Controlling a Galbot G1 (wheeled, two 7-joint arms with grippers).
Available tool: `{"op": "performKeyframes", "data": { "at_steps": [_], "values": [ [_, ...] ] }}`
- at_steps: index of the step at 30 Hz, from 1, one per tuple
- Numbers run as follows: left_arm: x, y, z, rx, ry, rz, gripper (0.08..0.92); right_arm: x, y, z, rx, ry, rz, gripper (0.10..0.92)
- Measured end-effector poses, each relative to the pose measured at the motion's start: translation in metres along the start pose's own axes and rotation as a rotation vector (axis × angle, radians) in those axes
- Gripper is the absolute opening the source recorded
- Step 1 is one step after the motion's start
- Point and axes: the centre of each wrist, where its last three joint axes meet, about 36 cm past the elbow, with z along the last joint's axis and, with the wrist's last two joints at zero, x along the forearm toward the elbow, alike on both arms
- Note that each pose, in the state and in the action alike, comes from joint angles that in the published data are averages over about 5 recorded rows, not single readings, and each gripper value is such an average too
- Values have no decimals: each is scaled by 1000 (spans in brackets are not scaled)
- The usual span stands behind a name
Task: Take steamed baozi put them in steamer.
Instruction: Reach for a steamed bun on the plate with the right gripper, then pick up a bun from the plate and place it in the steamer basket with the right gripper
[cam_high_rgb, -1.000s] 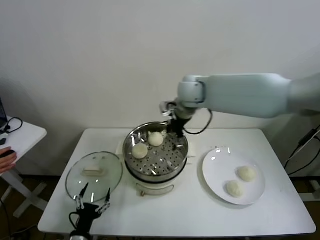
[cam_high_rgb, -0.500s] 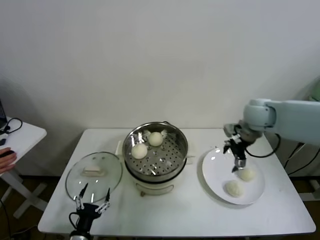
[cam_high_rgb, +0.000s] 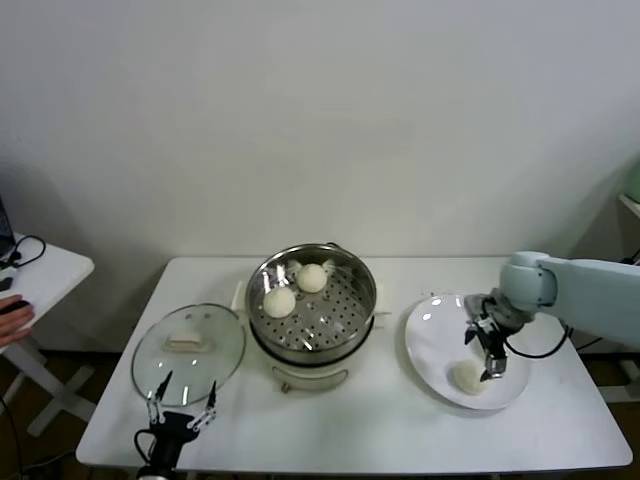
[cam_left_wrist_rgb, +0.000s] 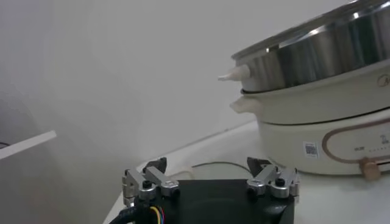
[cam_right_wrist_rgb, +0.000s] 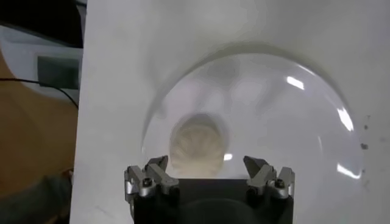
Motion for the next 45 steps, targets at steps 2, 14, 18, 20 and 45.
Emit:
{"op": "performKeyframes", "data": {
  "at_steps": [2,14,18,20,45],
  "values": [
    [0,0,0,-1,0,1,823,-7,0,1,-4,0,1,823],
    [1,3,0,-11,0,2,823,-26,8,4,-31,-6,-3,823],
    [1,4,-1,-13,-1,2,823,-28,9,2,-35,-7,0,823],
    [1,4,-1,-13,-1,2,823,-30,9,2,-36,-6,3,821],
    [-2,6,-2,-15,-2,-3,823,40,-1,-18,71,-15,29,611]
  ]
}}
